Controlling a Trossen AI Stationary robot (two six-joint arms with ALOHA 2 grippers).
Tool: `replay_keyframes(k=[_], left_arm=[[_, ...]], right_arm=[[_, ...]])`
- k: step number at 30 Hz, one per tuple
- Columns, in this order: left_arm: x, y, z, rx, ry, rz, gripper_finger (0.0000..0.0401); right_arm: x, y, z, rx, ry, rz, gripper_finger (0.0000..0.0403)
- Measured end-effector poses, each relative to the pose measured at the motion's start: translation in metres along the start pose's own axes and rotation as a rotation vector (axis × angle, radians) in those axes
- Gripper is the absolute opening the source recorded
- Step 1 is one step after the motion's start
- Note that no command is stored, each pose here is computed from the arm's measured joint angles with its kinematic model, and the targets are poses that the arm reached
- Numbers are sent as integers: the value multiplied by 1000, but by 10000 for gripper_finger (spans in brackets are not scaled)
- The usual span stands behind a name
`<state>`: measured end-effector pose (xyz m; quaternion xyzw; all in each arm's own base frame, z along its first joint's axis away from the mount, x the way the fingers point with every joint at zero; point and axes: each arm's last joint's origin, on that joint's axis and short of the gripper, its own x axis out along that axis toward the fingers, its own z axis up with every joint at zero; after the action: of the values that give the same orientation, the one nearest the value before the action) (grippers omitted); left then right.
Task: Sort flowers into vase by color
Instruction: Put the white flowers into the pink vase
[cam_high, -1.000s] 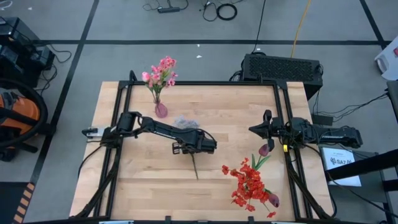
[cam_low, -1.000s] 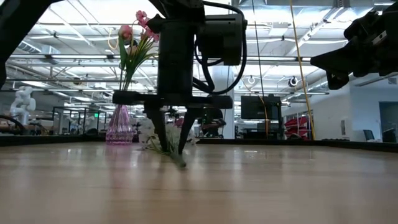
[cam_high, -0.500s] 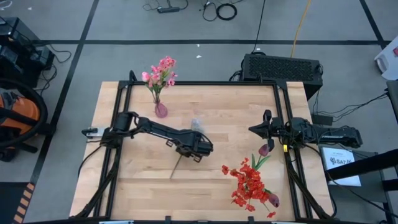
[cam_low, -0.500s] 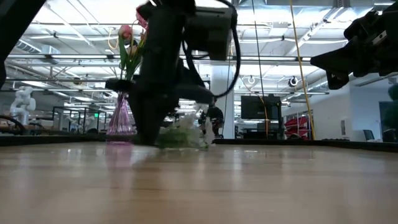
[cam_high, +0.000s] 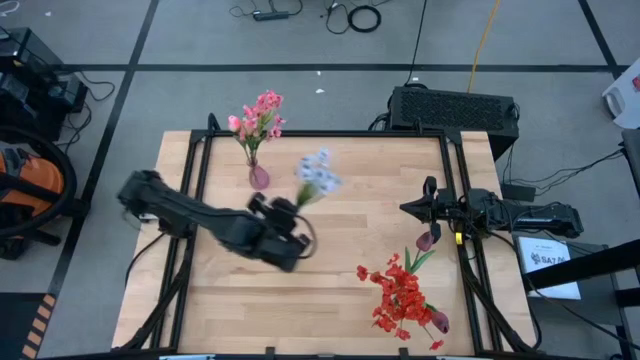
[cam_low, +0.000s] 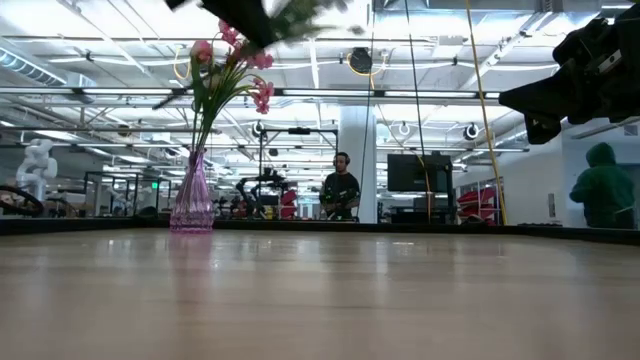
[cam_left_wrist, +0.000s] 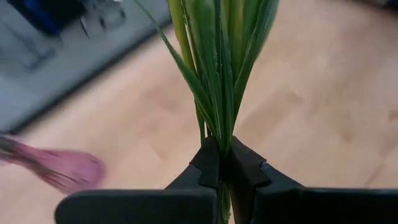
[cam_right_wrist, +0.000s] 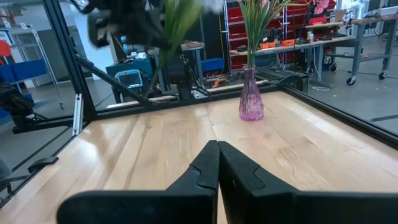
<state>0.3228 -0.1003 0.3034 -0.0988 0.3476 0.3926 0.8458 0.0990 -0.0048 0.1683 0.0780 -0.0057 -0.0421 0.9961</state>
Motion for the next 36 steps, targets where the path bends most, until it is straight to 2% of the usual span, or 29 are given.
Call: replay_keyframes(k=[3,6,8,12,14,16,22,26,28,32,36], left_arm=[[-20,30,-6,-22,-95,10,11],[-26,62,-22,-82,-146,-11,11],[-26,75,-35,-105,-197,-87,11],[-24,83,-53,-61,-381,-325,10],[-20,89,-62,-30,-488,-409,10],[-13,100,-74,-28,-571,-443,10],[4,146,-105,-121,-811,-541,10],[3,176,-116,-138,-1032,-485,10],[3,186,-120,-72,-1117,-404,10],[1,193,-122,173,-1183,-213,10],[0,200,-120,158,-1151,-102,10]], right_arm=[[0,0,0,0,1,0,0],[0,0,0,0,2,0,0],[0,0,0,0,2,0,0],[0,0,0,0,2,0,0],[0,0,0,0,2,0,0],[0,0,0,0,2,0,0],[0,0,0,0,2,0,0],[0,0,0,0,2,0,0],[0,0,0,0,2,0,0],[0,0,0,0,2,0,0],[0,0,0,0,2,0,0]])
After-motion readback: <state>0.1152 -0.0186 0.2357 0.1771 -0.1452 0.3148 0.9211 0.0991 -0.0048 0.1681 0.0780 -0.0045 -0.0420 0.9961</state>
